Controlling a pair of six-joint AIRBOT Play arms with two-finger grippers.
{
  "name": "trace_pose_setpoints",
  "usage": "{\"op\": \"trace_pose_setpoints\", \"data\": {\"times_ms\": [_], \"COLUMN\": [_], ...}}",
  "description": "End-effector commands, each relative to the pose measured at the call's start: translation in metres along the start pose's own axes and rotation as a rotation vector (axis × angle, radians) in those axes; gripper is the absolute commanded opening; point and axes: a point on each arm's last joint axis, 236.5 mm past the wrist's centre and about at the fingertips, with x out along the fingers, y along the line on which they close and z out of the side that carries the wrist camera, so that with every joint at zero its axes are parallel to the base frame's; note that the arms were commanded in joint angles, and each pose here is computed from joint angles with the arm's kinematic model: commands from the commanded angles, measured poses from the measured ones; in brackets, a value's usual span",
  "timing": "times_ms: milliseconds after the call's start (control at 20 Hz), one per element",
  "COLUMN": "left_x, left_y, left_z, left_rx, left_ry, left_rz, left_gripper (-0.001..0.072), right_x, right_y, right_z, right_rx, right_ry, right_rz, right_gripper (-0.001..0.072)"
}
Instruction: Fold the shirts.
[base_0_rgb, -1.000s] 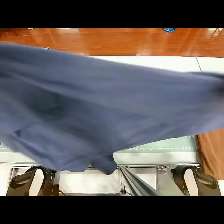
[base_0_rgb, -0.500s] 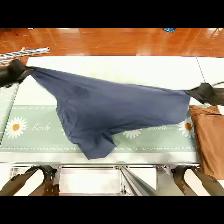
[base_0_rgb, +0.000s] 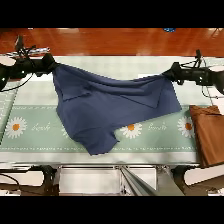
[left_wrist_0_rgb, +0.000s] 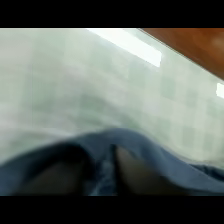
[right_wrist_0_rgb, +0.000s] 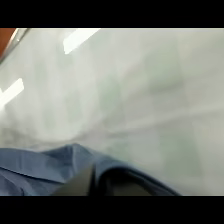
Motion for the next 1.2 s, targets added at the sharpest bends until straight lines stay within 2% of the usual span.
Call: {"op": "trace_pose_setpoints", "data": {"times_ms": [0, 250, 300, 450, 550, 650, 800, 950, 1150], "left_x": [-0.005, -0.091, -0.103, -0.126, -0.139, -0.148, -0.162, -0.159, -0.132], "left_y": [-0.006, 0.021, 0.026, 0.048, 0.071, 0.087, 0.110, 0.113, 0.097], "left_z": [-0.008, -0.047, -0.059, -0.110, -0.145, -0.175, -0.230, -0.284, -0.310], "left_rx": [-0.001, -0.084, -0.109, -0.138, -0.139, -0.174, -0.310, -0.438, -0.562], "left_ry": [0.128, 0.440, 0.483, 0.556, 0.534, 0.460, 0.395, 0.429, 0.402], "left_rz": [-0.048, -0.100, -0.082, 0.045, 0.146, 0.194, 0.230, 0.195, 0.101], "left_gripper": [0.0509, 0.0506, 0.0506, 0.0506, 0.0506, 0.0506, 0.0506, 0.0506, 0.0506], "right_x": [0.014, -0.068, -0.085, -0.131, -0.155, -0.162, -0.163, -0.153, -0.141], "right_y": [0.009, 0.021, 0.007, -0.052, -0.080, -0.096, -0.108, -0.100, -0.089], "right_z": [0.041, 0.052, 0.044, 0.020, 0.002, -0.030, -0.078, -0.102, -0.113], "right_rx": [0.065, 0.040, 0.017, -0.061, -0.026, 0.011, -0.027, 0.020, 0.003], "right_ry": [-0.046, 0.066, 0.103, 0.164, 0.147, 0.118, 0.105, 0.081, 0.112], "right_rz": [0.041, 0.128, 0.075, -0.248, -0.373, -0.396, -0.414, -0.346, -0.291], "right_gripper": [0.0413, 0.0401, 0.0400, 0.0401, 0.0403, 0.0404, 0.0405, 0.0405, 0.0405]}}
